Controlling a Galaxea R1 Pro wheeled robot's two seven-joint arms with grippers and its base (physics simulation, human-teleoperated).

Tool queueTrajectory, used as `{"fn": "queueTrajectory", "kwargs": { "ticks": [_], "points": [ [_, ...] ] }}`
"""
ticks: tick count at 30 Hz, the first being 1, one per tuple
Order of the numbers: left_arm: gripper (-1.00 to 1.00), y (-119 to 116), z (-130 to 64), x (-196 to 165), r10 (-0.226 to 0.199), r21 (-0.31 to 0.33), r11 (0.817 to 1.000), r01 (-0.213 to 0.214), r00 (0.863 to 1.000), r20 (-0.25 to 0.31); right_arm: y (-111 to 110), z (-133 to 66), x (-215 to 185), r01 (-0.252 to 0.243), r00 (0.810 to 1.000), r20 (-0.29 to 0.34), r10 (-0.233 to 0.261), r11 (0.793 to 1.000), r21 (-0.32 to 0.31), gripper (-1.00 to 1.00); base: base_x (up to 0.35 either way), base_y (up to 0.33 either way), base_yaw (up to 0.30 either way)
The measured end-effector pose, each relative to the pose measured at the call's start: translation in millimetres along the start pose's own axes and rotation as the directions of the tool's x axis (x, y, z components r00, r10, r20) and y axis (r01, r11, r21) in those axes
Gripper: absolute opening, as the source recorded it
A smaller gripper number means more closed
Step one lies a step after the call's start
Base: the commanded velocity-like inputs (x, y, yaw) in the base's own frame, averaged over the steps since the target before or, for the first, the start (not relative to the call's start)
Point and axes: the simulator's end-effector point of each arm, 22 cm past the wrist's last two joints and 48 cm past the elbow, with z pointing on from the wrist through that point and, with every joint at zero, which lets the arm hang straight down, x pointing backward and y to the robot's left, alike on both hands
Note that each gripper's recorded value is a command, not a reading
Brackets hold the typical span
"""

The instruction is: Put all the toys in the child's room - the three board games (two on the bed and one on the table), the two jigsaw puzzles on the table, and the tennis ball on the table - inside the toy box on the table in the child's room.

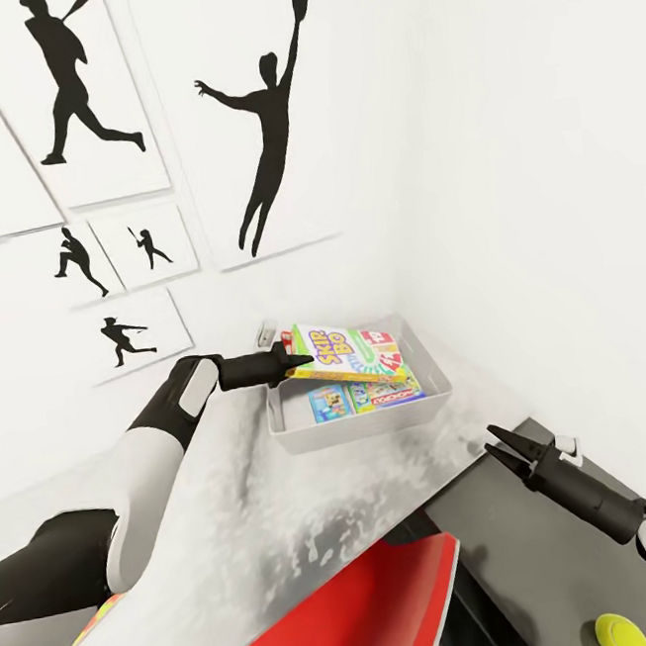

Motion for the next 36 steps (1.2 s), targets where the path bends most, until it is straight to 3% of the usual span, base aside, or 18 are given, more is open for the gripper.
{"fn": "queueTrajectory", "kwargs": {
  "ticks": [3, 4, 18, 23, 25, 31, 36],
  "points": [
    [-1.0, 0.0, 0.0, 0.1, 0.0, 0.0, 1.0, 0.0, 1.0, 0.0, 0.0, 0.0, 0.0, 0.0, 1.0, 0.0, 0.0, 1.0, 0.0, 1.0, 0.0, 0.0, 0.0],
    [1.0, -0.1, 0.0, 0.0, 0.0, 0.001, 1.0, 0.0, 1.0, 0.0, 0.0, -0.1, -0.2, 0.001, 1.0, 0.0, -0.001, 1.0, 0.0, 1.0, 0.0, 0.0, 0.0],
    [1.0, 1.7, -5.2, -2.2, -0.002, 0.003, 1.0, 0.002, 1.0, 0.001, -0.2, -0.8, -0.9, 0.002, 1.0, 0.002, -0.002, 1.0, 0.001, 1.0, 0.0, 0.0, 0.0],
    [1.0, 14.4, -19.1, -9.1, 0.0, -0.024, 1.0, 0.001, 1.0, 0.013, -0.1, -0.6, -0.5, 0.002, 1.0, 0.001, -0.002, 1.0, 0.0, 1.0, 0.0, 0.0, 0.0],
    [1.0, 22.0, -29.5, -14.9, -0.002, -0.038, 0.999, 0.002, 1.0, 0.024, 0.0, -0.4, -0.3, 0.001, 1.0, 0.001, -0.001, 1.0, 0.0, 1.0, 0.0, 0.0, 0.0],
    [1.0, 59.0, -94.8, -48.2, 0.003, -0.113, 0.994, 0.008, 0.996, 0.093, 0.1, -0.1, 0.0, 0.001, 1.0, 0.001, -0.001, 1.0, -0.001, 1.0, 0.0, 0.0, 0.0],
    [1.0, 57.3, -140.2, -67.5, 0.007, -0.061, 0.998, 0.001, 0.991, 0.133, 0.2, 0.0, 0.1, 0.002, 1.0, 0.001, -0.002, 1.0, -0.001, 1.0, 0.0, 0.0, 0.0]
  ]
}}
